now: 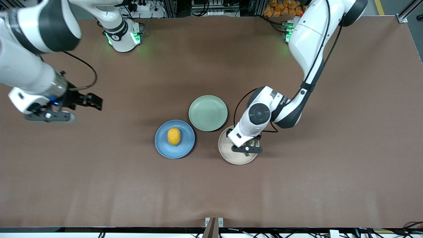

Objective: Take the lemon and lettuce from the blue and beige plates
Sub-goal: 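Lower the left gripper onto the lettuce while the right gripper reaches the lemon, then grasp the lettuce with the left gripper while the right gripper grasps the lemon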

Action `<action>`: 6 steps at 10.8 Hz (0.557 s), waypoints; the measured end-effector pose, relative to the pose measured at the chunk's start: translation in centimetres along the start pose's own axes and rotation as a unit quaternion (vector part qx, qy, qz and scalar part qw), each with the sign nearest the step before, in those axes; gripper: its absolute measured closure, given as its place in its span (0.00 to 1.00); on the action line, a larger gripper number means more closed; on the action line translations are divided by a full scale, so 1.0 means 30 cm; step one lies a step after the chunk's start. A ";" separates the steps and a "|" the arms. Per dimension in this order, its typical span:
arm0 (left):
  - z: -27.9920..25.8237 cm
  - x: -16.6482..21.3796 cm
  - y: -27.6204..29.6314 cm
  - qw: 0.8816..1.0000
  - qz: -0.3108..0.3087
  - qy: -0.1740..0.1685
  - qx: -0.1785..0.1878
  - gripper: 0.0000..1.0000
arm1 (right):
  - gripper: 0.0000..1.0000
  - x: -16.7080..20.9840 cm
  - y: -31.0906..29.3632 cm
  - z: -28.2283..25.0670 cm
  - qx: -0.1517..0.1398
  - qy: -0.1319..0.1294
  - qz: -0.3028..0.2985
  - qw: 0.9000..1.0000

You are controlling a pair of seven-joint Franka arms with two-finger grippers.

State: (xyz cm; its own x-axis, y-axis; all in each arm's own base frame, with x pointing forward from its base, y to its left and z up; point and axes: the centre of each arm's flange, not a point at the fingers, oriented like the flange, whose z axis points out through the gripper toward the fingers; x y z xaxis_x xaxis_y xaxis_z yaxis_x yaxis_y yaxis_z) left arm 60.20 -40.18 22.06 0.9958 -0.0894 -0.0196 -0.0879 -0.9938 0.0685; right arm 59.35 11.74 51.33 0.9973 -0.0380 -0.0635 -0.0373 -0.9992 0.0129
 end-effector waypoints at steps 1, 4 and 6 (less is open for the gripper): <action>0.025 -0.003 0.004 1.000 0.001 0.000 -0.001 0.00 | 0.00 0.019 -0.057 0.056 0.004 0.000 0.006 1.000; 0.075 0.012 -0.010 1.000 0.004 0.016 -0.001 0.00 | 0.00 0.049 -0.245 0.265 0.027 0.020 0.034 0.999; 0.094 0.021 -0.025 0.999 0.020 0.030 0.016 0.00 | 0.00 0.050 -0.325 0.385 0.036 0.020 0.045 0.998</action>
State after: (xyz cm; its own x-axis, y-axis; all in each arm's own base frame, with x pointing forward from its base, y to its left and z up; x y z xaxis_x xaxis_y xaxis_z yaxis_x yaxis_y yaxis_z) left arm 60.83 -39.68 19.18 0.9913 -0.1250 0.0416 -0.1265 -0.9913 0.0358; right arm 60.48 21.29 39.57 0.9914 -0.1280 -0.0259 -0.1293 -0.9901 -0.0555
